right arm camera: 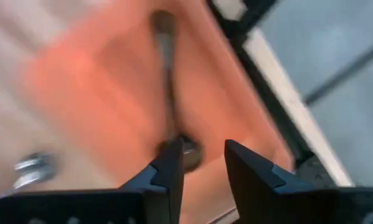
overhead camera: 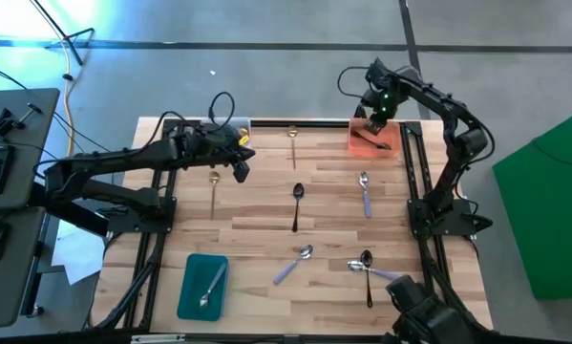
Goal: Sort silverware by color (type)
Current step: Put the top black spoon into the orange bin, then put the bottom right purple spoon into the blue bin
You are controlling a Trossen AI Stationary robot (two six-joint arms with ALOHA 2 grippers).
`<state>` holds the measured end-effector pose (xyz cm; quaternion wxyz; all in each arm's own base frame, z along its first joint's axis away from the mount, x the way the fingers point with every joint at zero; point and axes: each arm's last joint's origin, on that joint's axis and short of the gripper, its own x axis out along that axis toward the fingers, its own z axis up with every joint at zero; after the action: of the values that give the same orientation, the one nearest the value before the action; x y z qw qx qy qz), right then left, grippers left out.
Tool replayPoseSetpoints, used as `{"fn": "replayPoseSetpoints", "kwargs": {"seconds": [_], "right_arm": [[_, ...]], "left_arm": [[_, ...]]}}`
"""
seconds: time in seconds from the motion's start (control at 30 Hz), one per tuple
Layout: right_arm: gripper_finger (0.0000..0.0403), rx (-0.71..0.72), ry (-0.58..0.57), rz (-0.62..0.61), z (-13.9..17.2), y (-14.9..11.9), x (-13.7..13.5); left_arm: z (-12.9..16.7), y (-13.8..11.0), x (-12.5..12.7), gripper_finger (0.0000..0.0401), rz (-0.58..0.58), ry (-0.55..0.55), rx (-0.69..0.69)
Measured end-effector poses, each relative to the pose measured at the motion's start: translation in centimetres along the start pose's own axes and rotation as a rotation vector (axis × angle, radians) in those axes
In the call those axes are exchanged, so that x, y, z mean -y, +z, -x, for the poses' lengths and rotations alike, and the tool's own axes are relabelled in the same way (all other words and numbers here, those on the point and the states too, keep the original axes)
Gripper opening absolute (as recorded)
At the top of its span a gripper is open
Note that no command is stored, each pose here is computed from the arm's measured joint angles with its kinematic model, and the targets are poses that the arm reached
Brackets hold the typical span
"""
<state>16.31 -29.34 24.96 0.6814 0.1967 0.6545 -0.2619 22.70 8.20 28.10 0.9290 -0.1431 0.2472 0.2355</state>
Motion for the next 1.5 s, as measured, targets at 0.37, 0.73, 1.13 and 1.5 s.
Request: {"fn": "replayPoseSetpoints", "kwargs": {"seconds": [0.37,0.73,1.13,1.5], "right_arm": [[0.0014,0.369,0.294,0.086,7.2,-4.6,-8.6],[0.0020,0.341,0.491,0.079,8.1,-17.1,-20.2],[0.0054,0.070,0.519,0.171,5.0,-24.7,-28.0],[0.0152,0.002,0.420,0.226,0.2,-26.4,-35.1]], "left_arm": [[0.0,0.8,0.4,0.0000,-0.022,-0.082,0.079],[0.0,1.1,0.5,0.0000,-0.058,-0.100,0.103],[0.0,1.1,-0.1,0.0000,-0.033,-0.088,0.096],[0.0,1.1,-0.1,0.0000,-0.035,-0.100,0.086]]}}
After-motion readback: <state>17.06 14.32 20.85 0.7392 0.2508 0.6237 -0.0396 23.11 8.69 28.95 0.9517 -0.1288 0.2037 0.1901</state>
